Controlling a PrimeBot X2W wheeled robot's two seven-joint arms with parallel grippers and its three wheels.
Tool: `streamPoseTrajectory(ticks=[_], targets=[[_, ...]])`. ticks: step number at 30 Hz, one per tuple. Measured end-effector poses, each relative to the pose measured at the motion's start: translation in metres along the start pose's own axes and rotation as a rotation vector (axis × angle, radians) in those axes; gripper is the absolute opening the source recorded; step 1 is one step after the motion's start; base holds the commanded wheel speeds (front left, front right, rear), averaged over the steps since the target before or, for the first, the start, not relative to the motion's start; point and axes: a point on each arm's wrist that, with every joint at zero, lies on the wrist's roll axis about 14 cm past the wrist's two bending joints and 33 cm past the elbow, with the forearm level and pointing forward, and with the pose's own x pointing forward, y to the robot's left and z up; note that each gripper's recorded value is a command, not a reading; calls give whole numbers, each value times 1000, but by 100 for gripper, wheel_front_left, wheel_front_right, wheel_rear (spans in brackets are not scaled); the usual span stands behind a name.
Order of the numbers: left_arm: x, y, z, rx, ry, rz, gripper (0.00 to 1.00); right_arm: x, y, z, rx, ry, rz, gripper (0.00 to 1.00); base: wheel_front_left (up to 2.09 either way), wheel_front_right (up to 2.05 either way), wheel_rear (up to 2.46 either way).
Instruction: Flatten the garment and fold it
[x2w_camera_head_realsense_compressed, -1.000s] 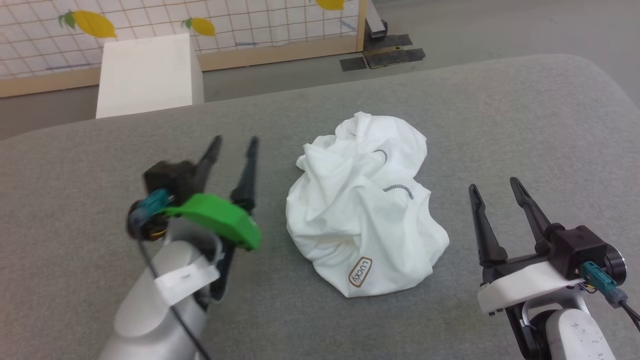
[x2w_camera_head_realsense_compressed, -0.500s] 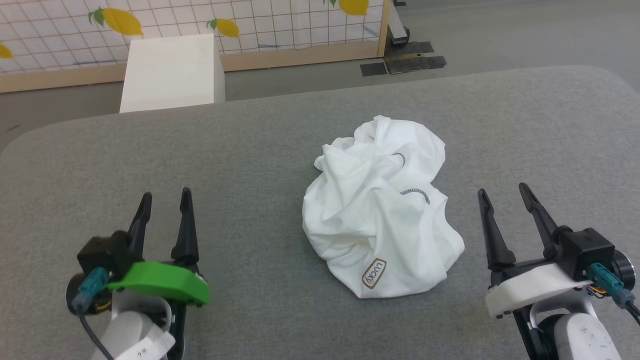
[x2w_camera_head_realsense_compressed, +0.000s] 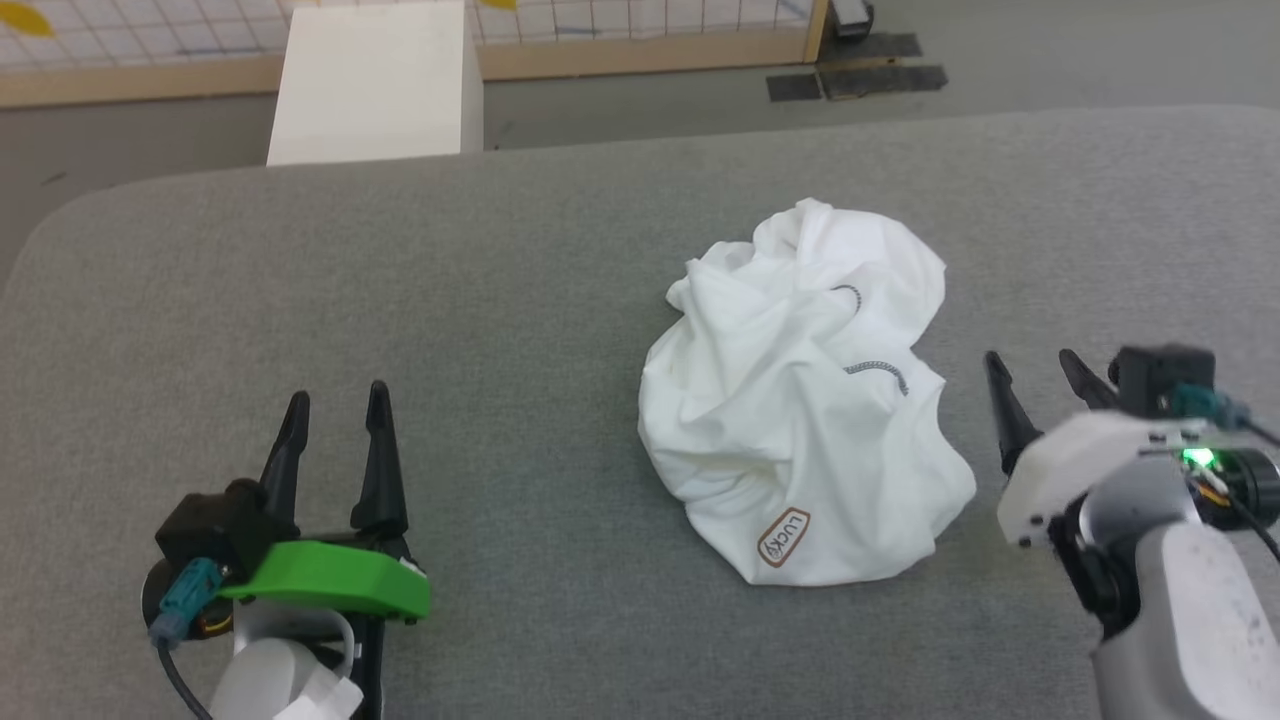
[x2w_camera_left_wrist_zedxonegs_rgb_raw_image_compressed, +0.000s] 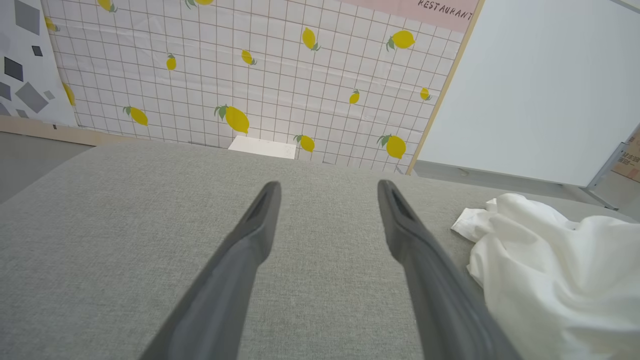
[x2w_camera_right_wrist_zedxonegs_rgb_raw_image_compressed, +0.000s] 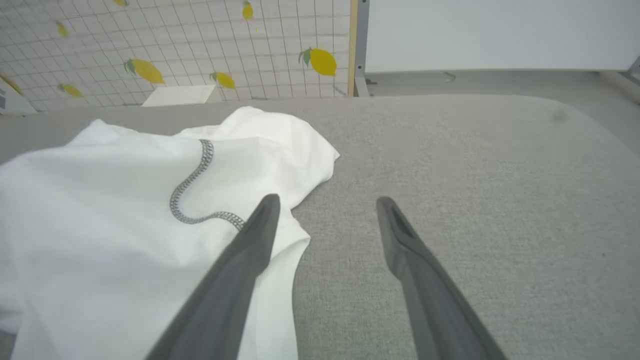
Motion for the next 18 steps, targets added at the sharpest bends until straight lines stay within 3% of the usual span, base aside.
streamPoseTrajectory(ticks=[8, 14, 15, 16, 18], targets=[[10, 8, -7, 1, 0, 23, 100, 48, 22, -51, -56, 391, 46, 100, 0, 0, 0], [8, 19, -18, -4, 27, 52, 100, 60, 29, -83, -97, 585, 50, 100, 0, 0, 0], [7, 22, -20, -4, 33, 60, 100, 62, 31, -83, -92, 597, 53, 57, 0, 0, 0], [5, 23, -21, -3, 37, 64, 100, 63, 32, -83, -86, 599, 58, 0, 0, 0, 0], [3, 27, -22, 0, 43, 76, 100, 65, 36, -80, -75, 589, 67, 0, 0, 0, 0]])
